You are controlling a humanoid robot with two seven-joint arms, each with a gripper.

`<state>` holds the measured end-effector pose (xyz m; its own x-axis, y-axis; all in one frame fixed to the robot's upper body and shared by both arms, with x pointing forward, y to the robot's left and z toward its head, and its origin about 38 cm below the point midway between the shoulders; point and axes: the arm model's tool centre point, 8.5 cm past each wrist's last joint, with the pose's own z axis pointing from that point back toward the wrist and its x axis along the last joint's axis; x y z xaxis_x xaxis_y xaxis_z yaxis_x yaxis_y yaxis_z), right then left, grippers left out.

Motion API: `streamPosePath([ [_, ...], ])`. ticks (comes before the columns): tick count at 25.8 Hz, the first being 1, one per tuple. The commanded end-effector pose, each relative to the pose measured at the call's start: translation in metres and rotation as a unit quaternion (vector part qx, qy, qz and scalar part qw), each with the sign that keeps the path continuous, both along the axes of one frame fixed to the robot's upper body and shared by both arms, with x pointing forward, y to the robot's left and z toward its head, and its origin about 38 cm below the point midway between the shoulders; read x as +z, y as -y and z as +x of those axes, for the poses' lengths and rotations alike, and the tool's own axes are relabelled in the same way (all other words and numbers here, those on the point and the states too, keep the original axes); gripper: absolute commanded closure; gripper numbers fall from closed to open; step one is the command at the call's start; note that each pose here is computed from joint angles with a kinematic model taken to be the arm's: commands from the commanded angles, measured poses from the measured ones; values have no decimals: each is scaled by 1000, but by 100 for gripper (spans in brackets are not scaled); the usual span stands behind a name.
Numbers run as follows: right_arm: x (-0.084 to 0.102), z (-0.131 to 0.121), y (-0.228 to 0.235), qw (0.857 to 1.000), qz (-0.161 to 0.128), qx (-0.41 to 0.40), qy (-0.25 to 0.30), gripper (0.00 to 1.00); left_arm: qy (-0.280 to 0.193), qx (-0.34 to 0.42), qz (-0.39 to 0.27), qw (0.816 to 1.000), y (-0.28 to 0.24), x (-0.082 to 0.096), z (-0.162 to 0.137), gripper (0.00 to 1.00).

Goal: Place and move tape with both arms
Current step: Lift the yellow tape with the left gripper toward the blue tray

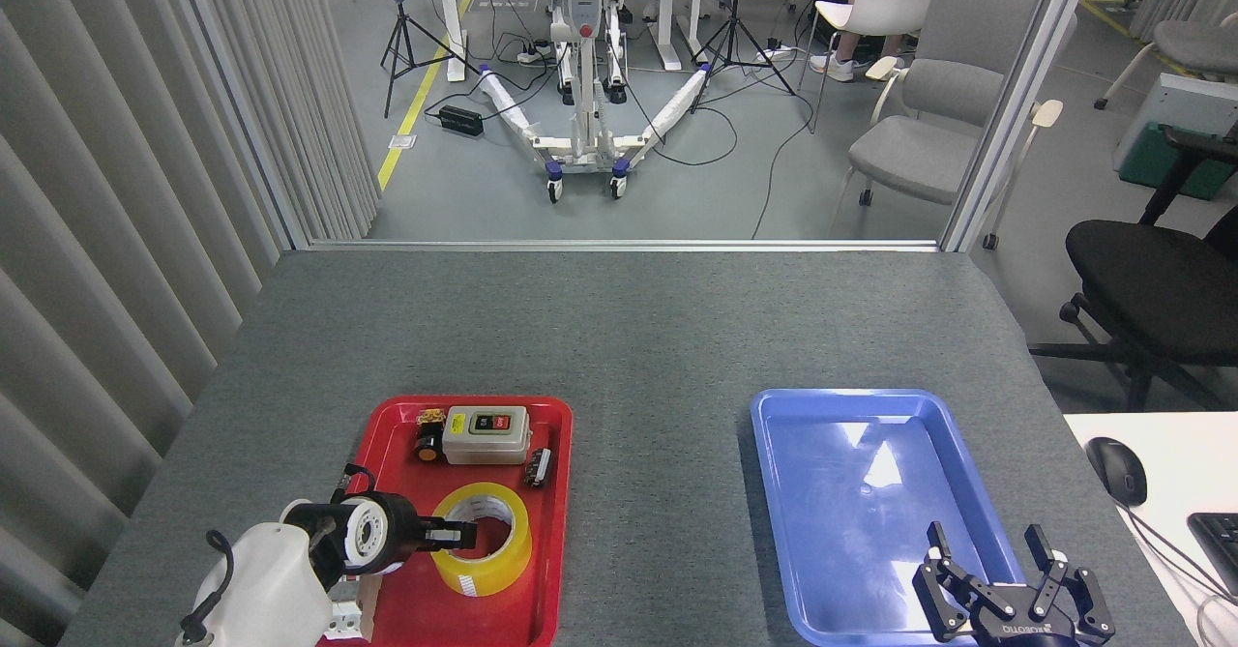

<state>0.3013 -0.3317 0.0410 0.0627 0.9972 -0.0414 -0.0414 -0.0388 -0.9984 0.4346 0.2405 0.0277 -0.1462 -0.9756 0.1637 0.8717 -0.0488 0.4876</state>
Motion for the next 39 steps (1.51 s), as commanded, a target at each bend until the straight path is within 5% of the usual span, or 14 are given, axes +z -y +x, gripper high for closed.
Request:
streamPosePath([
  [1,0,0,0,1000,0,0,1,0,-13,-5,1,1000,2,-2,-2,88],
  [9,-1,0,-1,1000,-3,1,0,0,-4,-14,-6,1000,12,7,-1,100],
  [15,0,0,-1,1000,-3,1,0,0,136,-72,-56,986,21,71,15,100],
  [20,0,0,-1,1000,-3,0,0,0,251,-118,-138,951,47,85,20,100],
  [24,-1,0,0,1000,-5,-1,-1,0,287,-102,-327,894,86,78,17,100],
  [28,-2,-1,0,1000,-4,-1,-3,0,269,-53,-474,837,104,45,4,100],
  [35,1,1,-1,1000,-6,12,2,0,227,-71,-529,815,162,15,-19,100],
  [39,13,5,-23,989,20,140,34,0,211,-71,-544,809,194,6,-32,100],
])
